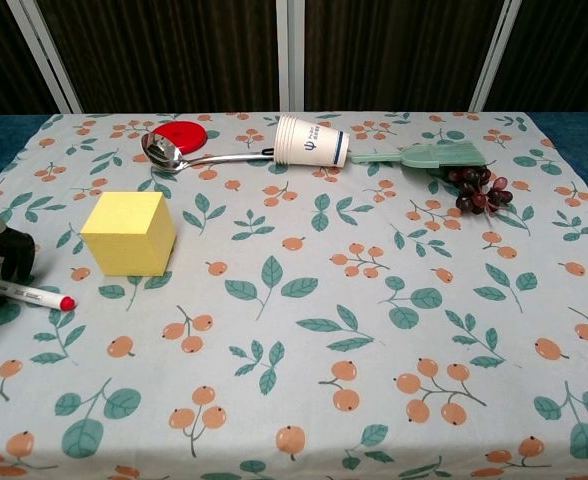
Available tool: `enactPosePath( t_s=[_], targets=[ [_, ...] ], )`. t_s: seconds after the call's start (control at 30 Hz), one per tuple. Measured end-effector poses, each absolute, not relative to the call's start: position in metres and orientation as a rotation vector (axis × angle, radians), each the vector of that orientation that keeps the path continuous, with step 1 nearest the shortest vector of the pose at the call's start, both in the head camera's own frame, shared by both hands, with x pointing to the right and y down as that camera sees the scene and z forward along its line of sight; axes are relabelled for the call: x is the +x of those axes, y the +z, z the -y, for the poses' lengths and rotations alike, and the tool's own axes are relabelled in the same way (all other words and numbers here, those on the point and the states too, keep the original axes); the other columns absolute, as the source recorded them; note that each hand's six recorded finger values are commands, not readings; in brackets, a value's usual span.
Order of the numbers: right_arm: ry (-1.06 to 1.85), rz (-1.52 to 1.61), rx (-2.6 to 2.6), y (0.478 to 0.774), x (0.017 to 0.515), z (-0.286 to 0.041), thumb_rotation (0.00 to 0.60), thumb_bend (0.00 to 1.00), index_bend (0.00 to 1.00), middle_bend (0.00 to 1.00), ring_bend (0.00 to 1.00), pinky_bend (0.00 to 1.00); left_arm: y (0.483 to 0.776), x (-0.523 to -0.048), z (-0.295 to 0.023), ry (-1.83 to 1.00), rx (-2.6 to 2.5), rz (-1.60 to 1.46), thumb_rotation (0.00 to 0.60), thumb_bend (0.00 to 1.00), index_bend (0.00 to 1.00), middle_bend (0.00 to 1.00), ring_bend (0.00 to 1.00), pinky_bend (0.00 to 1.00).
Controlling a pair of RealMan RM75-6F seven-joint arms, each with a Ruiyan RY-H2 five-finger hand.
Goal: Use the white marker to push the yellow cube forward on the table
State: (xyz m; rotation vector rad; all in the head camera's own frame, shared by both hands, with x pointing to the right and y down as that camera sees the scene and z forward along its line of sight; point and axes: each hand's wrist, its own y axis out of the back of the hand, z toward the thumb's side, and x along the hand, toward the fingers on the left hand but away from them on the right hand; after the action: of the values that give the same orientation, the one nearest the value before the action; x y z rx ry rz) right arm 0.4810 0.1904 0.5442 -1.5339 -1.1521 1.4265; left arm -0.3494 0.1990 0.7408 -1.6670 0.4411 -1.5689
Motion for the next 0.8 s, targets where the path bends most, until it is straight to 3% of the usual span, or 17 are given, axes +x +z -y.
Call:
enactPosePath(
  t_s=[0.8],
  targets=[
    [1.423, 1.153, -1.544, 0.5439, 0.4782, -0.1902, 0.600, 0.18, 0.00, 0.11, 0.00, 0.00, 0.7401, -0.3580, -0.1973, -1.544, -1.686, -0.490, 0.600, 0.39, 0.61, 0.66, 0.43, 0.21]
  ],
)
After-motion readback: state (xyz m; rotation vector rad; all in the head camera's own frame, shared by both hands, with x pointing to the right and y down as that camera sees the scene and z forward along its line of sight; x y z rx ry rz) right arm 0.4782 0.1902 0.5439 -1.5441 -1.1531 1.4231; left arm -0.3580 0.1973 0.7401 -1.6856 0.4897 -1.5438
